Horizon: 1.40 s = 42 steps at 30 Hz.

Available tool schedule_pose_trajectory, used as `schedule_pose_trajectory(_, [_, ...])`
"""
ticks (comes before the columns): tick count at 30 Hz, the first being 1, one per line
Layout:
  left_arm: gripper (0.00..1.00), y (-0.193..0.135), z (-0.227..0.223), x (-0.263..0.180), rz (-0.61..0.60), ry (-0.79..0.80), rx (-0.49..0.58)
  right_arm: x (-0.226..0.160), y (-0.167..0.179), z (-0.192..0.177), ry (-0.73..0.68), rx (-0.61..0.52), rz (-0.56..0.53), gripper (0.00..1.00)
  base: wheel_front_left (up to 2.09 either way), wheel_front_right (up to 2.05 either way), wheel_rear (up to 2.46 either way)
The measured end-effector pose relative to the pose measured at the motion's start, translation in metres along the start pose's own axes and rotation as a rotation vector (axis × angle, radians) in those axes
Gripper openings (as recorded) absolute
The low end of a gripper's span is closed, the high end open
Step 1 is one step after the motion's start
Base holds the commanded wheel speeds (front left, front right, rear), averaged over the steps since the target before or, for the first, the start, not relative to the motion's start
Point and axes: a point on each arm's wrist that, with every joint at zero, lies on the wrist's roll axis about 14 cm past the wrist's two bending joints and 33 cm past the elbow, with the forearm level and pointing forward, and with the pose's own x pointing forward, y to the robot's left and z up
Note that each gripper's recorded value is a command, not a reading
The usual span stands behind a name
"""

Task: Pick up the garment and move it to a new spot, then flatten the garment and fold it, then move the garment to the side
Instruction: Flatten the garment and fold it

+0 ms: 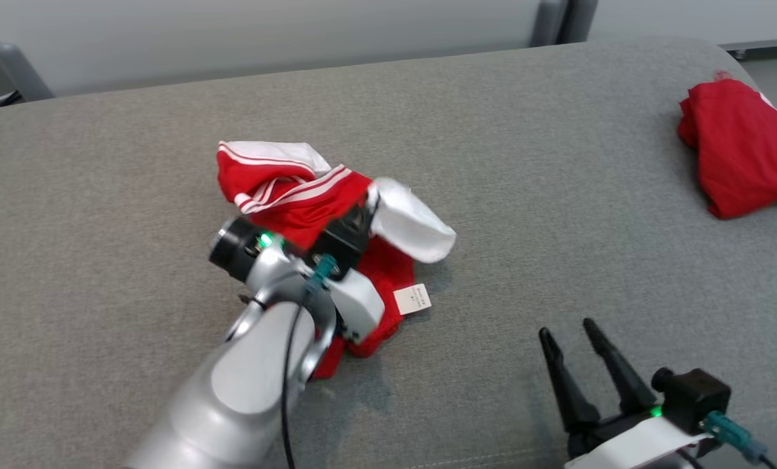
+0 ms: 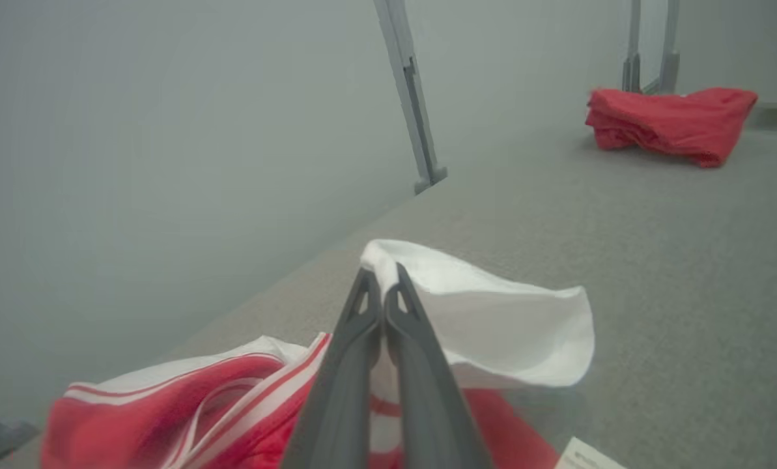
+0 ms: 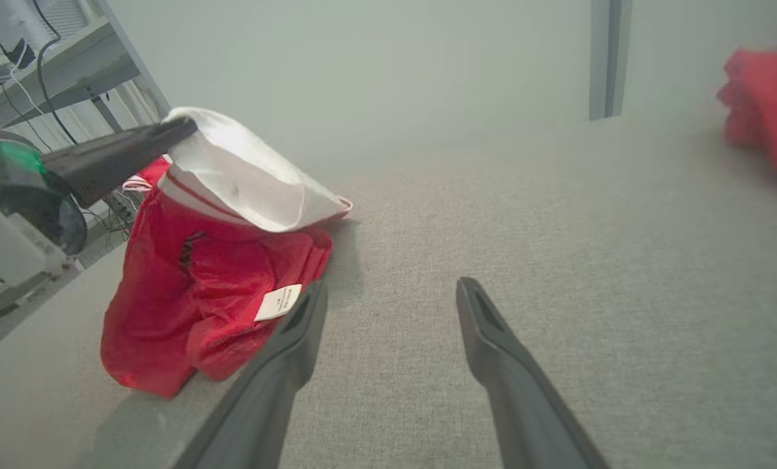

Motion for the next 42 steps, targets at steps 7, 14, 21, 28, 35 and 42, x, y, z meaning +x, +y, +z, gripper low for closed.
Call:
schedule_pose_trajectory(7, [0.0, 0.084, 0.048, -0.027, 0.273, -0.175, -0.162, 0.01, 0.041, -0.044, 0.141, 0.112, 0.112, 1.0, 0.0, 0.0, 0.0])
schedule_pose_trajectory(14, [0.0, 0.162, 0.026, -0.104, 0.622, -0.233, -0.453, 0.029, 0.084, -0.063, 0.229, 0.171, 0.229, 1.0, 0.0, 0.0, 0.0])
schedule_pose_trajectory(21, [0.0, 0.186, -0.023, -0.173, 0.826, -0.203, -0.605, 0.047, 0.103, -0.071, 0.276, 0.214, 0.264, 1.0, 0.0, 0.0, 0.0])
schedule_pose_trajectory(28, [0.0, 0.184, -0.047, -0.202, 0.878, -0.164, -0.644, 0.066, 0.126, -0.088, 0.357, 0.238, 0.313, 1.0, 0.0, 0.0, 0.0])
schedule_pose_trajectory(35, [0.0, 0.183, -0.051, -0.21, 0.894, -0.165, -0.67, 0.083, 0.134, -0.117, 0.476, 0.242, 0.319, 0.26, 0.0, 0.0, 0.0])
schedule_pose_trajectory(42, [0.0, 0.183, -0.037, -0.207, 0.876, -0.208, -0.666, 0.105, 0.118, -0.084, 0.395, 0.265, 0.305, 0.0, 0.0, 0.0, 0.0])
